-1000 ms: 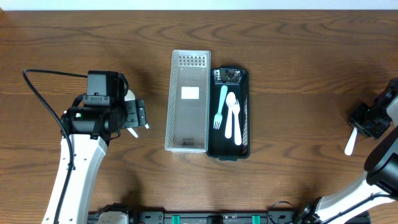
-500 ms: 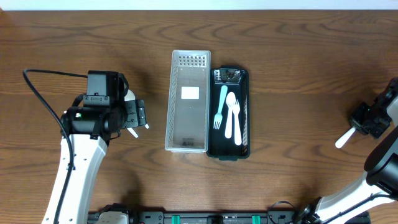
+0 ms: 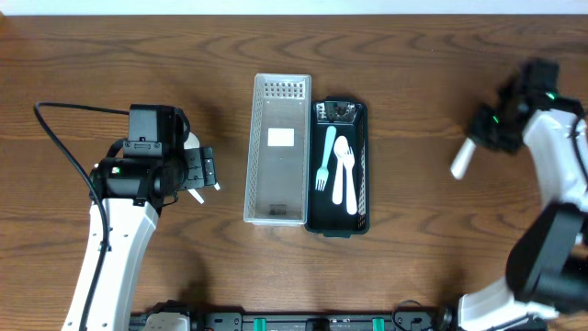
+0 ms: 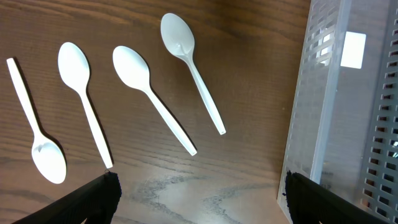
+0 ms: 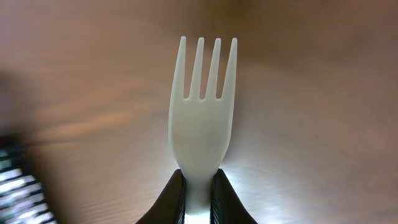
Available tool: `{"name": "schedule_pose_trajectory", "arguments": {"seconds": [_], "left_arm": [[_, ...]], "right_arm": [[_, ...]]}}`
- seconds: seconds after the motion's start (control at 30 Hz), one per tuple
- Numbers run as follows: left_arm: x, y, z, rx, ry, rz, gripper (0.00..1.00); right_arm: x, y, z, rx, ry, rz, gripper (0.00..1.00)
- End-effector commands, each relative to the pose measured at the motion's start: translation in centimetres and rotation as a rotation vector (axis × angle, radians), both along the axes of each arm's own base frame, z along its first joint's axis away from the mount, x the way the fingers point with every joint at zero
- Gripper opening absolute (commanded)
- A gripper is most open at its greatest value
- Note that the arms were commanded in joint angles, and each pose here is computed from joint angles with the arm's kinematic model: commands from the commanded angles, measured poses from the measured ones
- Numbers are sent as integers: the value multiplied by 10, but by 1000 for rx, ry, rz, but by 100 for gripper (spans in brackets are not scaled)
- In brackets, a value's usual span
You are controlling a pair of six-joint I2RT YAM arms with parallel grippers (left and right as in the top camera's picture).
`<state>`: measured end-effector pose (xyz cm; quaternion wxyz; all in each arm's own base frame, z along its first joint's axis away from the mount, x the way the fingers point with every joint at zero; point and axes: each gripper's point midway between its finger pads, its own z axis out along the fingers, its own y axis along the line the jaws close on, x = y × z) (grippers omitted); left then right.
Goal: Pack container
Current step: 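Carry the last white fork into the black basket and release it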
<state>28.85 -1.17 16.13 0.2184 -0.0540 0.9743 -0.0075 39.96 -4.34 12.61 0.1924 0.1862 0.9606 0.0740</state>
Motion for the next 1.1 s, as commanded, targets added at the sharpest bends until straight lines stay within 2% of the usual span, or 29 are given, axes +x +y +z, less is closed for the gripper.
{"name": "schedule_pose_trajectory", "arguments": {"seconds": [0.0, 0.1, 0.27, 0.6, 0.67, 0.8, 0.83, 0.93, 1.07], "left_arm": [[2, 0, 7, 2, -19, -7, 87], [2, 0, 7, 2, -19, -7, 87], [1, 0, 7, 2, -16, -7, 87], [1, 0, 7, 3, -15, -7, 88], [1, 0, 6, 2, -14, -7, 88], [1, 0, 6, 3, -14, -7, 88], [1, 0, 7, 3, -15, -7, 100], [0, 0, 6, 2, -11, -6, 98], [-5, 0, 5, 3, 5, -6, 98]], "right_arm": [[10, 71, 65, 16, -161, 157, 1], [7, 134, 79, 46, -194, 278, 1], [-8, 204, 60, 26, -154, 388, 1], [-35, 262, -53, -79, 118, 504, 3], [-37, 264, -66, -89, 148, 511, 10], [-36, 264, -64, -89, 140, 516, 36], [-35, 264, -59, -85, 129, 514, 44], [-28, 264, -36, -79, 72, 532, 52], [-15, 256, 20, -73, -51, 551, 53]]}}
